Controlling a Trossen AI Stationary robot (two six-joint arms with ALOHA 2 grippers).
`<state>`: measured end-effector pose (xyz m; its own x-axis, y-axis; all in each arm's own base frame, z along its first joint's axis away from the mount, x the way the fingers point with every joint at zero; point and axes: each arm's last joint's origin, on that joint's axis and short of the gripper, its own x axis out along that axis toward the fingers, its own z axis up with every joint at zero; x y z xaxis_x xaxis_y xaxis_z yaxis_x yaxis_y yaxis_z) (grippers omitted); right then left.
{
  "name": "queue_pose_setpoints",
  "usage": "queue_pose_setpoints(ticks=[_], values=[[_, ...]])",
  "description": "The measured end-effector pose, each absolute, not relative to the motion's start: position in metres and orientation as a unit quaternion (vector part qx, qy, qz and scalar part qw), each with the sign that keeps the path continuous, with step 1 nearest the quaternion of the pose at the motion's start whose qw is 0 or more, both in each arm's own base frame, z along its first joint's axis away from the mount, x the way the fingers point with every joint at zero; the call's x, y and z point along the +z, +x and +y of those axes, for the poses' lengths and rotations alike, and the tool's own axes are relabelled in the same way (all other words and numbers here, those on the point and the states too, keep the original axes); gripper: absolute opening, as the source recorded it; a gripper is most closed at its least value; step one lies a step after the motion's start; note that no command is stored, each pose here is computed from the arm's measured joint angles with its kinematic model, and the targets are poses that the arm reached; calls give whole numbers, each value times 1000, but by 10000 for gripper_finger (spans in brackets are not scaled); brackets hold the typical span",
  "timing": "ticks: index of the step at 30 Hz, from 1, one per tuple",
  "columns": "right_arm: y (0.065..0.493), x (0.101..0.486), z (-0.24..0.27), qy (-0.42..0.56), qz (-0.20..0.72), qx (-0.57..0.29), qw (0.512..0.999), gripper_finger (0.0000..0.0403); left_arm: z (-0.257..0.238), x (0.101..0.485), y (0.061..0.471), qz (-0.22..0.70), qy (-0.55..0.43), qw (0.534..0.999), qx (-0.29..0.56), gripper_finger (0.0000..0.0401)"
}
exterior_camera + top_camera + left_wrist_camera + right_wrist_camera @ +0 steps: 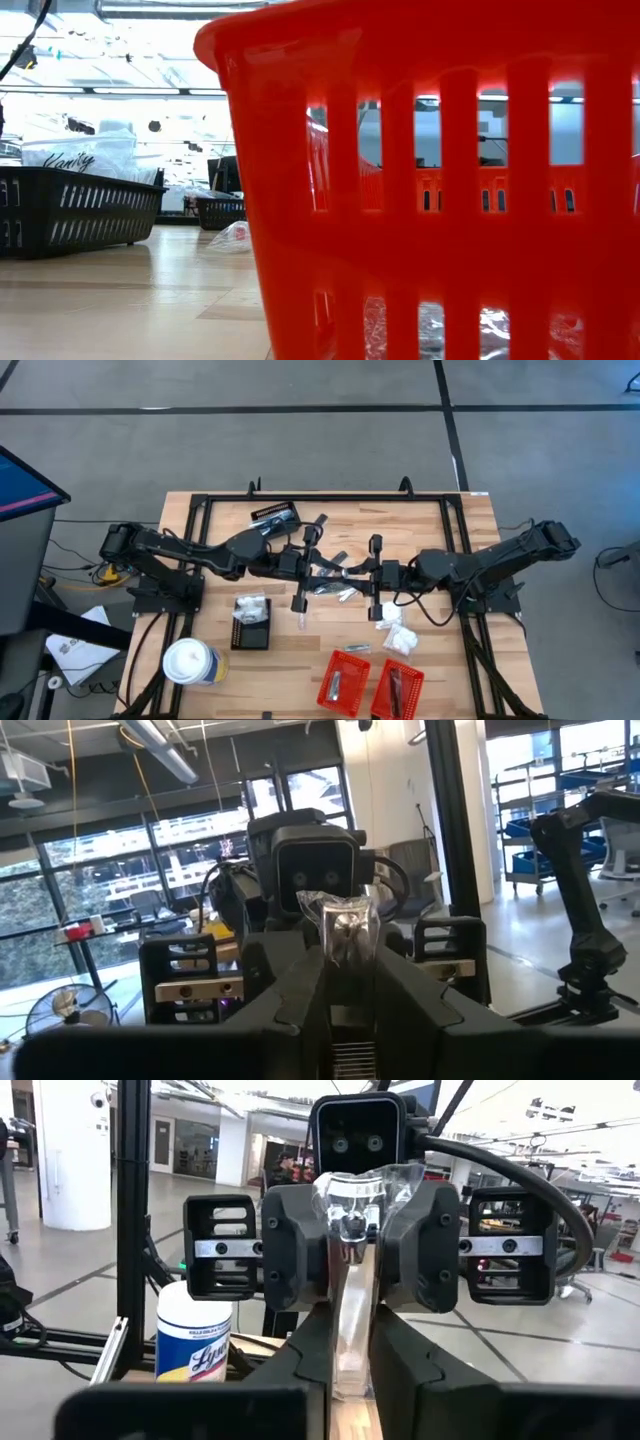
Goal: Pick & Place Travel size toiletries
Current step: Put the nail cutter into the left red bin
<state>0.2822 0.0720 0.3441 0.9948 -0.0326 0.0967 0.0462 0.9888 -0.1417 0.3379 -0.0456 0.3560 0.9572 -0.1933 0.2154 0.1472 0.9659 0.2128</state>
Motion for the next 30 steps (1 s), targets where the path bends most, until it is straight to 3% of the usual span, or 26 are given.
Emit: queue_pose_setpoints(ticks=[4,12,20,30], values=[[282,343,72,-73,-40,-21,996,56,-46,356,338,-116,94,986,-80,97],[275,344,72,-79,-19,-16,997,33,-56,362,328,-106,89,988,-71,149],[259,341,80,-82,36,8,996,36,-74,367,295,1,100,995,-32,209],[255,335,113,-147,78,86,982,35,-94,360,261,53,99,993,-40,218]])
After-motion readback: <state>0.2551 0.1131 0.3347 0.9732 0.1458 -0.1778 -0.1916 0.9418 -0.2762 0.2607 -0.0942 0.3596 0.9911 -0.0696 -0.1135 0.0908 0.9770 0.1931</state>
